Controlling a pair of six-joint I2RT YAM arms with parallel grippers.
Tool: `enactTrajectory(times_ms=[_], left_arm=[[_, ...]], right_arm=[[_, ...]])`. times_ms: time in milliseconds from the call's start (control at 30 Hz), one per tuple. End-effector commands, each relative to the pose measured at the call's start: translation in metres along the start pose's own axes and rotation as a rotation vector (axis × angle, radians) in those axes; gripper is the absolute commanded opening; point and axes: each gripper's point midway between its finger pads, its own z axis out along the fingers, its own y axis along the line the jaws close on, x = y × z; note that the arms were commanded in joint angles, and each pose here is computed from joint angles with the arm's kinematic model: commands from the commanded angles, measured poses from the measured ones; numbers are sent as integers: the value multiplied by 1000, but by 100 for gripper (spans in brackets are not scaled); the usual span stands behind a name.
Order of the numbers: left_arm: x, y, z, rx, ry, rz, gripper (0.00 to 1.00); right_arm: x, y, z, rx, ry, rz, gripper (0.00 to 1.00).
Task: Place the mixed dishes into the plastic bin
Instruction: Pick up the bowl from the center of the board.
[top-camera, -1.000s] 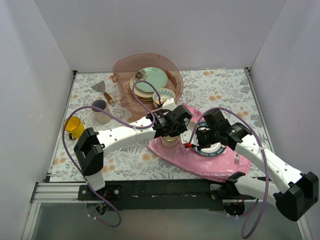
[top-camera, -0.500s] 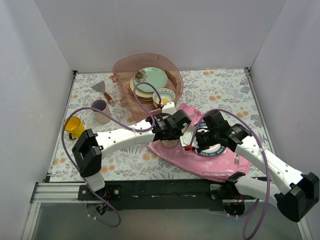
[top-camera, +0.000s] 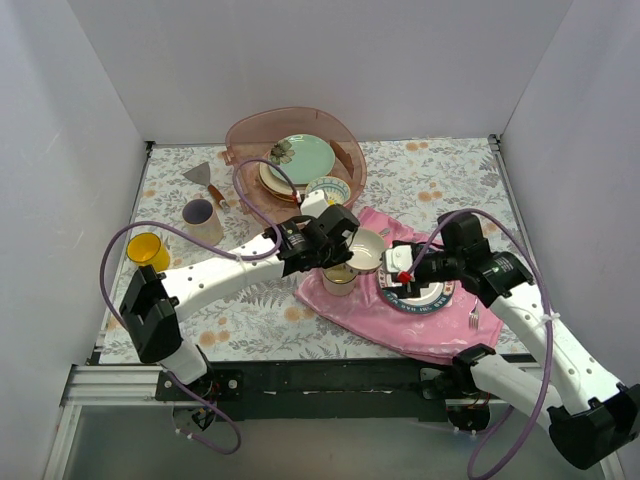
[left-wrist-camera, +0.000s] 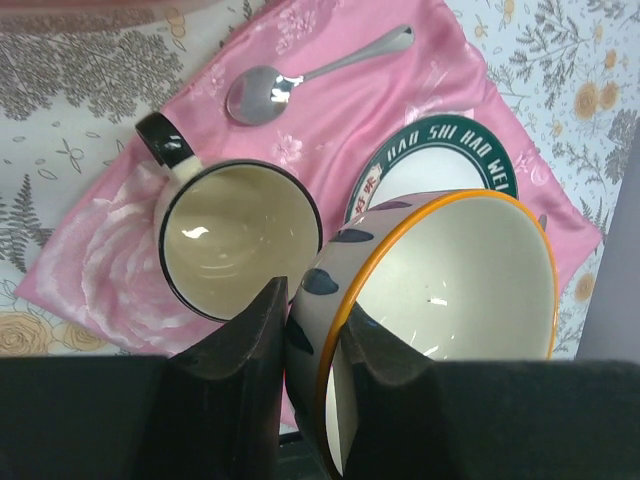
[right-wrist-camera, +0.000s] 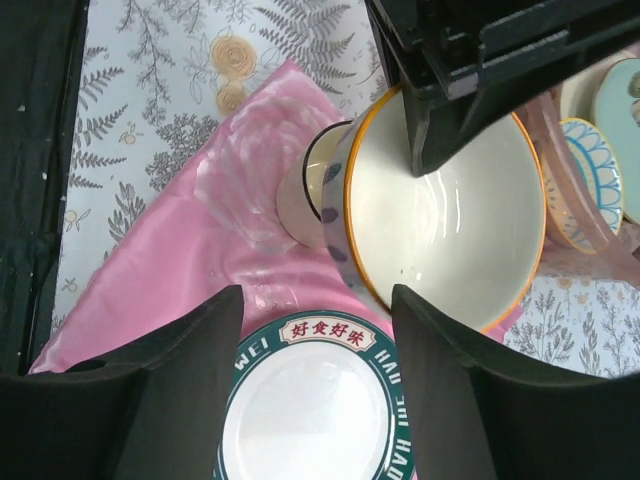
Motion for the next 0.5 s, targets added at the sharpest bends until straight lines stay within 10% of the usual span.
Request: enactTrajectory(times_ms=[0,467], left_arm=[[-49,-7,-24,72,-114,-65,0],[-131,-2,-42,131,-242,-40,0]], right_arm=[[-29,1,-21,10,-119,31,69],[9,-2,-23,132,-179,202,70]])
